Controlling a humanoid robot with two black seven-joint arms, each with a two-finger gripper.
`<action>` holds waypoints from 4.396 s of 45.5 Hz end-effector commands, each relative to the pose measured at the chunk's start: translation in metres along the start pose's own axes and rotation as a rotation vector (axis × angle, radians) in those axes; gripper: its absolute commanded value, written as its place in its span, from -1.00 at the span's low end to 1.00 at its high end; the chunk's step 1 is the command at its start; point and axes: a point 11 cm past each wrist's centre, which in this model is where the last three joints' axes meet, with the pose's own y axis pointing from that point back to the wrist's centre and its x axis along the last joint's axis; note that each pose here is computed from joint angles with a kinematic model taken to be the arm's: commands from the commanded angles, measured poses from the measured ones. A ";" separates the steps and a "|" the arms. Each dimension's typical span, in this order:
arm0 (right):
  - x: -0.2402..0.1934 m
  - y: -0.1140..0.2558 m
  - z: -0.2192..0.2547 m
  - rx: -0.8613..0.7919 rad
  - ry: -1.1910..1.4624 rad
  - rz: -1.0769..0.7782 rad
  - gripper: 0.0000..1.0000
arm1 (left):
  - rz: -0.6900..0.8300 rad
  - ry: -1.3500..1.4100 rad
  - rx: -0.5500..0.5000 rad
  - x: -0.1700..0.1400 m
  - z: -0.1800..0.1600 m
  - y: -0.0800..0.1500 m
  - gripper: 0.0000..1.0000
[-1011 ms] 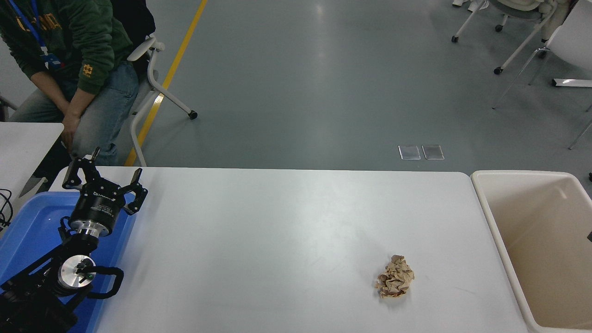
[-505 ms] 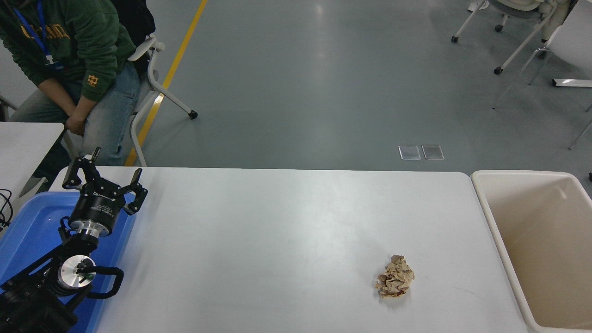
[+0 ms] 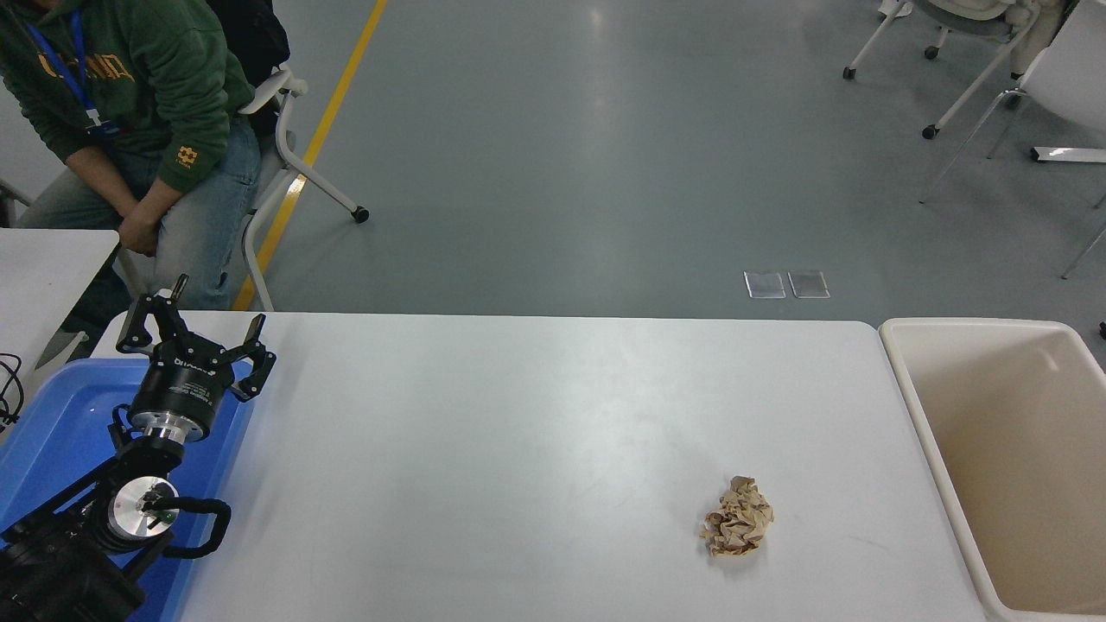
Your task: Clean the table surface
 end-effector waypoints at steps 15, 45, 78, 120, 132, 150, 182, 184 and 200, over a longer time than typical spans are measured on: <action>0.019 0.005 -0.028 0.147 -0.584 -0.004 0.99 | 0.000 0.000 0.000 0.000 0.000 0.000 0.98; -0.028 0.037 -0.107 0.414 -1.086 -0.162 0.99 | 0.000 0.000 0.000 0.000 0.000 0.000 0.98; -0.157 0.084 -0.226 0.555 -1.600 -0.465 0.99 | 0.000 0.000 0.000 0.000 0.000 0.000 0.98; -0.170 0.079 -0.240 0.597 -1.508 -0.412 0.99 | 0.000 0.000 0.000 0.000 0.000 0.000 0.98; -0.173 0.072 -0.244 0.570 -1.492 -0.392 0.99 | 0.000 0.000 0.000 0.000 0.000 0.000 0.98; -0.177 0.074 -0.246 0.548 -1.477 -0.426 0.99 | 0.000 0.000 0.000 0.000 0.000 0.000 0.98; -0.160 0.116 -0.238 0.569 -1.087 -0.641 0.99 | 0.000 0.000 0.000 0.000 0.000 0.000 0.98; -0.156 0.118 -0.241 0.579 -1.048 -0.652 0.99 | 0.000 0.000 0.000 0.000 0.000 0.000 0.98; -0.140 0.147 -0.241 0.582 -0.743 -0.779 0.99 | 0.000 0.000 0.000 0.000 0.000 0.000 0.98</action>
